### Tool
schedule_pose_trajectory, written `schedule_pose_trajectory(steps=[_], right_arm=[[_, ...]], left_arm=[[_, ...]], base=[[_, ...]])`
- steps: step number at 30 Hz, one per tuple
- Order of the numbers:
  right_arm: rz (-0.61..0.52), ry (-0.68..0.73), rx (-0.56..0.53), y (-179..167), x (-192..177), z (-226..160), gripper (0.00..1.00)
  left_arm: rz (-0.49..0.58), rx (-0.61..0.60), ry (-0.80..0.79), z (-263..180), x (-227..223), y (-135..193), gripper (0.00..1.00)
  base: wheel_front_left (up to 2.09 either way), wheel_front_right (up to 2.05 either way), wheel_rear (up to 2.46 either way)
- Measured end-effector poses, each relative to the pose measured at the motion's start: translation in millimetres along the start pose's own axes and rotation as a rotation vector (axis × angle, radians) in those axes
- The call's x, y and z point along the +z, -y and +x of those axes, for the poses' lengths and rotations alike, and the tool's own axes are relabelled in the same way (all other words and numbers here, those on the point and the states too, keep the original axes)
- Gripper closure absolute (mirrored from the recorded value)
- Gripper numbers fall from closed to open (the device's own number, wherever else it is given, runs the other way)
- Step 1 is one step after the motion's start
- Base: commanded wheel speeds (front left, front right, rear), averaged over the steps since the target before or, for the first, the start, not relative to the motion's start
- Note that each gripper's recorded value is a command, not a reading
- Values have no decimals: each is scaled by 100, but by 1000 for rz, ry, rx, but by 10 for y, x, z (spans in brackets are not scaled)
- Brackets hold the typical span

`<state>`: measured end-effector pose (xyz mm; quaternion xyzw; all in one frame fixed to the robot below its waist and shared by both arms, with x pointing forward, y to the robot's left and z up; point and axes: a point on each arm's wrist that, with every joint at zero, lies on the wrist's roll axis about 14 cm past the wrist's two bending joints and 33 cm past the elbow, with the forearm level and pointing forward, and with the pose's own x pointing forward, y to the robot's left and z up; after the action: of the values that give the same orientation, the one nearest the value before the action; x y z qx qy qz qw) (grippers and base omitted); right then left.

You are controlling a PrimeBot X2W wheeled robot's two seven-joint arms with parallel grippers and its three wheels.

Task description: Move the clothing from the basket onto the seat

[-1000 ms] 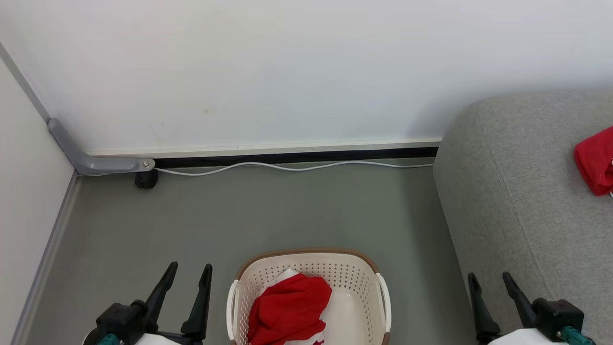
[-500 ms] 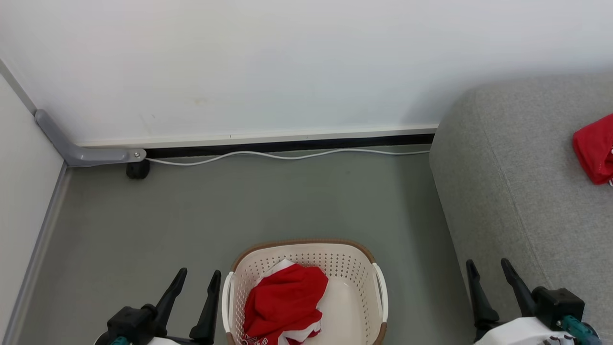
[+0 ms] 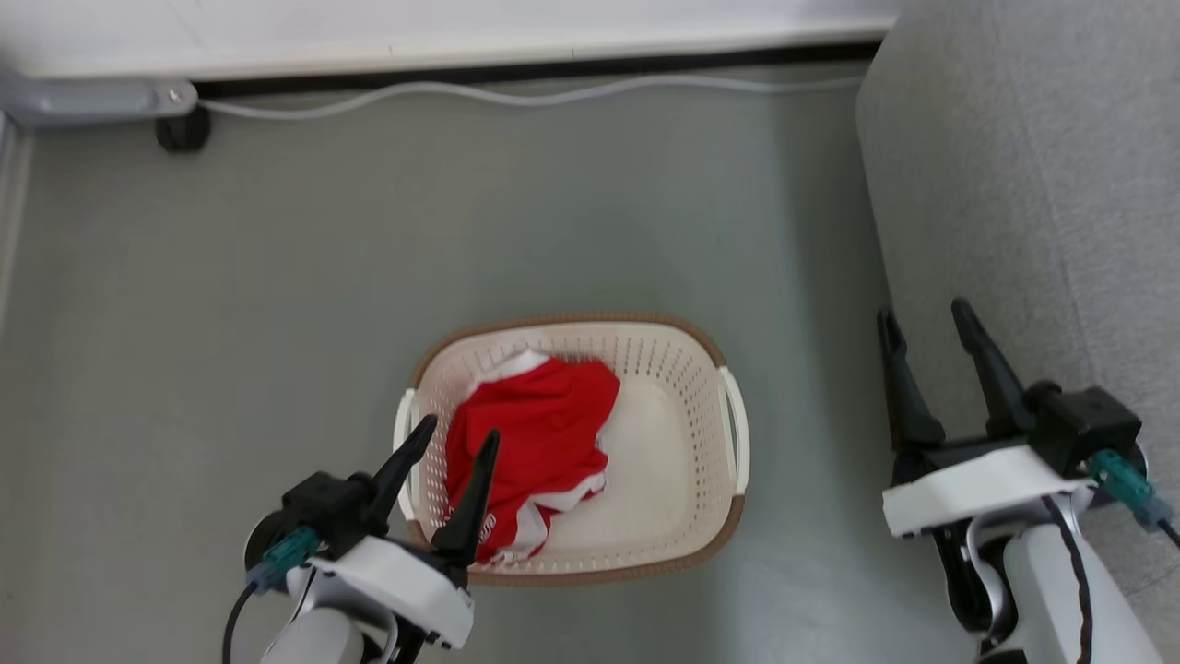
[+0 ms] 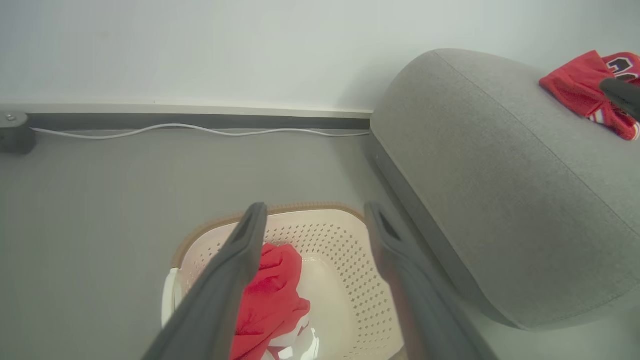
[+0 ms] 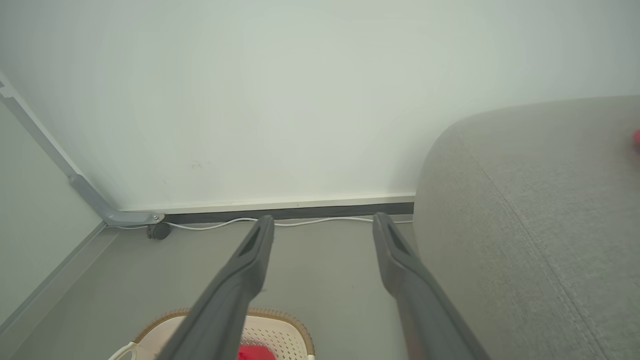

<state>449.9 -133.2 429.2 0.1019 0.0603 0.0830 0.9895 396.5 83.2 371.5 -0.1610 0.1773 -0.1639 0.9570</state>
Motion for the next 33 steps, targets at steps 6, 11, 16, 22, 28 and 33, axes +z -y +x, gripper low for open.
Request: schedule_pose_trajectory(steps=[6,11,16,22,28,33], right_arm=[[-18,-13,37,51,-255,557,0],[13,-74,54,170,-774,901,0],[26,-109,16,342,-939,849,0],[35,-134,-23,504,-1033,762,0],[44,-144,-38,565,-1079,719,0],[41,-148,-44,602,-1106,697,0]], left_arm=[[41,-135,-221,557,-691,73,0],[169,-272,-472,1043,-1586,-99,0],[365,-391,-573,1276,-1952,-119,0],[538,-424,-733,1386,-2351,-331,0],[587,-400,-824,1420,-2552,-525,0],[633,-388,-905,1403,-2721,-681,0]], base=[[0,0,0],[0,0,0],[0,0,0],[0,0,0],[0,0,0],[0,0,0]])
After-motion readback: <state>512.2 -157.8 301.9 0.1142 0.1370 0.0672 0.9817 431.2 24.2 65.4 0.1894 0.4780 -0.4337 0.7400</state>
